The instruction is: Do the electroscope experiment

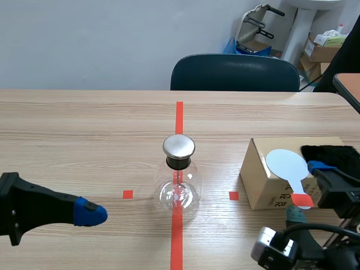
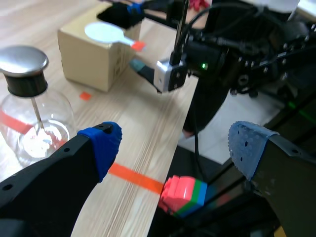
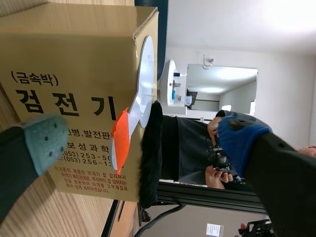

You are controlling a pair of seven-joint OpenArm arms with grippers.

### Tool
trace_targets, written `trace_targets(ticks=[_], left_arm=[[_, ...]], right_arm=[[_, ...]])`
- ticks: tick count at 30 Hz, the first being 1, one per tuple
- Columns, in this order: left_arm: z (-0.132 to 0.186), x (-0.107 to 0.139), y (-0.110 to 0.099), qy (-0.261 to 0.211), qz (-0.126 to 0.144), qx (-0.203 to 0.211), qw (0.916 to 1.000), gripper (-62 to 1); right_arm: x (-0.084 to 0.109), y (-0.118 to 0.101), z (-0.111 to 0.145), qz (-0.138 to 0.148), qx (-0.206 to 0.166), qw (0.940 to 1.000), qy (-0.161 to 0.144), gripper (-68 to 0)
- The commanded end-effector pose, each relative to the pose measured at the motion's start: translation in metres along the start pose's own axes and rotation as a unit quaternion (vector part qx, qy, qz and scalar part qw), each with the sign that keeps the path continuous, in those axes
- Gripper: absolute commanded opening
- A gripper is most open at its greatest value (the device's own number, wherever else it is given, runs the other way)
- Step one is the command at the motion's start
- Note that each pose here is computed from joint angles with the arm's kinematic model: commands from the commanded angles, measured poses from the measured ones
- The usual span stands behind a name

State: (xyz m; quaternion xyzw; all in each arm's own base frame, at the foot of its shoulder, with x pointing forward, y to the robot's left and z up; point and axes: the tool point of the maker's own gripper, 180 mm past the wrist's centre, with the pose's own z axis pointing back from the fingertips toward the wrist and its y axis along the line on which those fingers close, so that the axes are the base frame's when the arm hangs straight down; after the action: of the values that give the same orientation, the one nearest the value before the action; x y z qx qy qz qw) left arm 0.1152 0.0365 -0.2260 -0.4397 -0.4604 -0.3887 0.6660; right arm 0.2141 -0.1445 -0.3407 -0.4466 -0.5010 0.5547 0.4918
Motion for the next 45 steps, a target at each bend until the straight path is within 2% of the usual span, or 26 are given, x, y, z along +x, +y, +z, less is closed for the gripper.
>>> trace_targets(ticks=[1,6,20,45], left_arm=[[-0.0011,0.0106,-0.0009,-0.024,0.002,0.002,0.9997,-13.7],[-0.0009,0.0116,-0.0005,-0.027,0.002,0.003,0.9996,-13.7],[-0.0010,0.0107,-0.0006,-0.024,0.002,0.003,0.9997,-13.7],[-0.0010,0.0087,0.0012,-0.019,0.000,0.008,0.9998,-13.7]], right_arm=[[-0.0017,-0.0149,-0.0028,0.004,-0.032,0.9995,-0.004,-15.6],[-0.0018,-0.0150,-0.0028,0.004,-0.032,0.9995,-0.004,-34.8],[0.0001,-0.0152,-0.0028,0.012,-0.032,0.9994,-0.009,-66.4],[0.0004,-0.0152,-0.0028,0.012,-0.032,0.9993,-0.010,-66.4]])
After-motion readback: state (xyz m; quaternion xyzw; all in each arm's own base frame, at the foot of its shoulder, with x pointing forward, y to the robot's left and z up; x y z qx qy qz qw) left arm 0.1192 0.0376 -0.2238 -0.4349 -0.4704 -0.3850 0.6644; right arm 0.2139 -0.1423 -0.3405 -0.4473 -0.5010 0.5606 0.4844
